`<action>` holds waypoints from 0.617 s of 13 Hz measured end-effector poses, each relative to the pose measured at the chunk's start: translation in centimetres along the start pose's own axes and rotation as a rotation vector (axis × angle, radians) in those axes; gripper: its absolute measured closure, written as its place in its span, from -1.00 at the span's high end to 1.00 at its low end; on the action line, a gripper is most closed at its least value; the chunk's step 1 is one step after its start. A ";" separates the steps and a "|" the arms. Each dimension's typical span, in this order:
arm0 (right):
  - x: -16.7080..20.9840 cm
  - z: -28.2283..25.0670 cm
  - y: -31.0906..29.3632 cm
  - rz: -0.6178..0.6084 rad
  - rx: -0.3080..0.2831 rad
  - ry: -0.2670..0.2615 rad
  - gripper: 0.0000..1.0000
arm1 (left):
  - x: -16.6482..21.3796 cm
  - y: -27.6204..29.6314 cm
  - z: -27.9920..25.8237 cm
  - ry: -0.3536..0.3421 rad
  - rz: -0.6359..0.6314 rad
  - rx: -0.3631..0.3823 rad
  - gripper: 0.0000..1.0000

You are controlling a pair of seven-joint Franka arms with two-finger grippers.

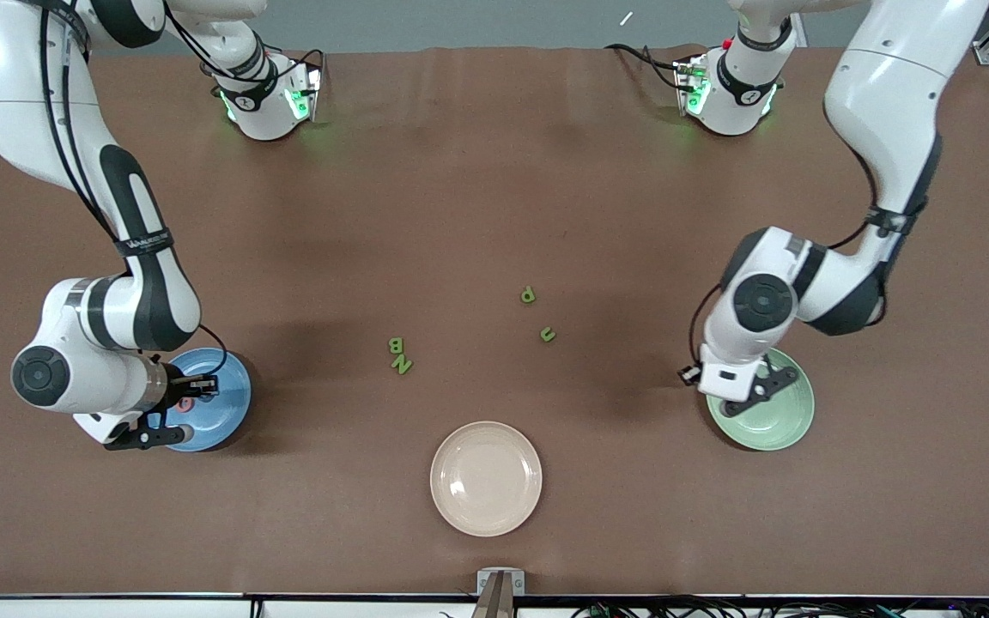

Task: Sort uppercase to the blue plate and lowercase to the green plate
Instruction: 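Release C on blue plate with the right gripper while the left gripper releases m, then reach the right gripper to green B while the left gripper reaches green n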

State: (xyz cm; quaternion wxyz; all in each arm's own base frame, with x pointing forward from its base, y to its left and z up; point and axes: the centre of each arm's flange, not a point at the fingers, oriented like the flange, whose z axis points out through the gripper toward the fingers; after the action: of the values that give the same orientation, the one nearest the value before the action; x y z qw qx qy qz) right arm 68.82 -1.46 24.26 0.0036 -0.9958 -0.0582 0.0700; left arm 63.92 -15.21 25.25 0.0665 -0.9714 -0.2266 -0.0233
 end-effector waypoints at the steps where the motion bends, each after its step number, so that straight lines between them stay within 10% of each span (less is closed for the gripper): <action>1: 0.1 0.2 0.3 -0.006 -0.001 0.008 -0.25 | 1.8 -2.0 0.2 -0.002 0.009 0.000 -0.45; 4: 0.5 0.3 -0.2 -0.016 0.000 0.026 0.37 | 4.2 -4.6 1.6 -0.011 0.003 -0.011 -0.45; 8: 0.7 0.2 -2.9 0.037 0.014 0.009 0.41 | 4.2 -3.1 3.6 -0.027 0.005 -0.037 -0.10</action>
State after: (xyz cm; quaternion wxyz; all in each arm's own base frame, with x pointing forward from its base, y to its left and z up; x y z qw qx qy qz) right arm 69.14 1.52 23.98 0.0098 -0.9970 -0.0393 0.0660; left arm 66.38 -10.12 22.35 0.0456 -0.9733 -0.2245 -0.0143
